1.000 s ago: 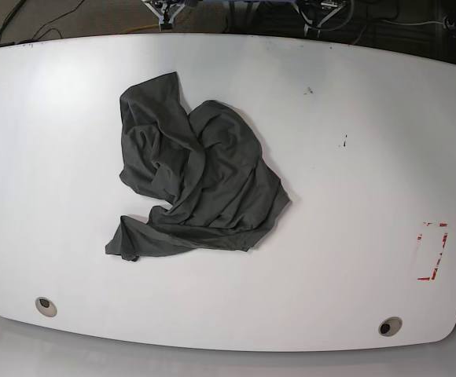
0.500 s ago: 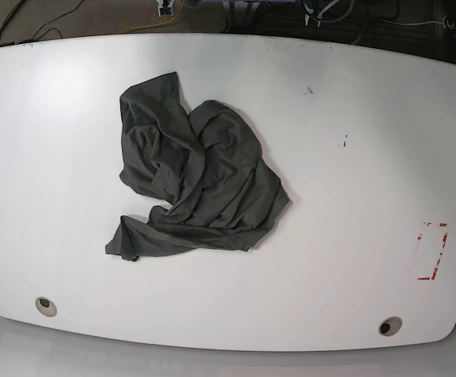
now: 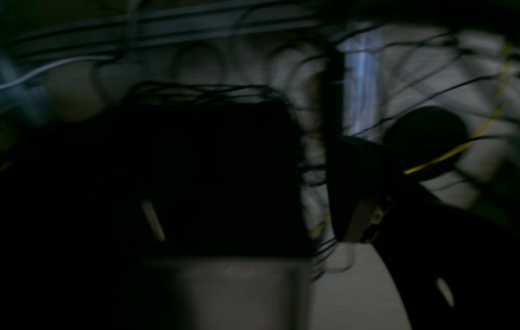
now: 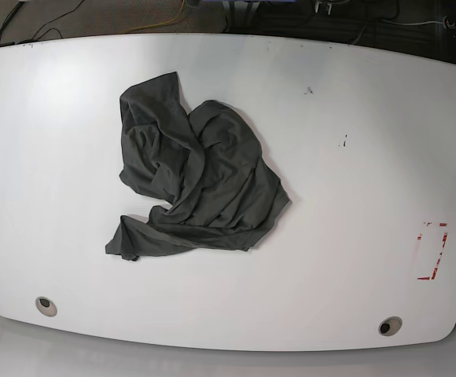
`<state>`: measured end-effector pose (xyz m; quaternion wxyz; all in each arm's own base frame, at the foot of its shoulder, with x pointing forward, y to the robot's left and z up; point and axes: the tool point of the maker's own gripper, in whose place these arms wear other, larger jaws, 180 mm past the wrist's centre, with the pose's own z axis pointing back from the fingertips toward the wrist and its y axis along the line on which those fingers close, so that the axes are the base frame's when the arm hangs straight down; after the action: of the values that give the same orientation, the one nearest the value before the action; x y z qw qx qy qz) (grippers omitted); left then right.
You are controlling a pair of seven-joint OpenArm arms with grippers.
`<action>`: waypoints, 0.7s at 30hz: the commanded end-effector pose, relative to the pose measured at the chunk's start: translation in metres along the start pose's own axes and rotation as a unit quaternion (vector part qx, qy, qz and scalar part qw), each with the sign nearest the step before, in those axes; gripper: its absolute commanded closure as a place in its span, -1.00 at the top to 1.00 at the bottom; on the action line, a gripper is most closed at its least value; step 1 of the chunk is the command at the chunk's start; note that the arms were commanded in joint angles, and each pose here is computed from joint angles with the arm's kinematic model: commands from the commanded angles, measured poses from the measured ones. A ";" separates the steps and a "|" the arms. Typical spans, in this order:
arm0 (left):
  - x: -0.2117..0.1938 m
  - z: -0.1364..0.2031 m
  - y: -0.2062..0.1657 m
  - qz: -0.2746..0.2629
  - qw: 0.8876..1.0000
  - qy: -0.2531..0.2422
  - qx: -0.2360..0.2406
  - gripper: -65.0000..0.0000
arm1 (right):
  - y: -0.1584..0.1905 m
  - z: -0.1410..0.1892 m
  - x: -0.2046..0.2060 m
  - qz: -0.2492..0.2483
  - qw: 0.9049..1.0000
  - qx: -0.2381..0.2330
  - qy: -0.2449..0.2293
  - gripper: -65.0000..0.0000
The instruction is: Layout the t-shirt on the table in an organized manner, then fold the t-shirt properly
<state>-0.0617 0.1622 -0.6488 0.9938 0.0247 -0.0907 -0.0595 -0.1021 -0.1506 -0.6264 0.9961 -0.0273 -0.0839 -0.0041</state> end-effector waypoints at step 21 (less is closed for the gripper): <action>-0.008 0.075 0.019 0.017 0.993 -0.115 0.035 0.33 | -0.006 0.062 -0.001 0.037 0.997 -0.011 -0.071 0.18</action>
<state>-0.0756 0.1811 -0.5842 0.9777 0.0538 -0.1981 -0.0453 -0.1060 -0.1515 -0.5750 0.9877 -0.0388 -0.1486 0.0304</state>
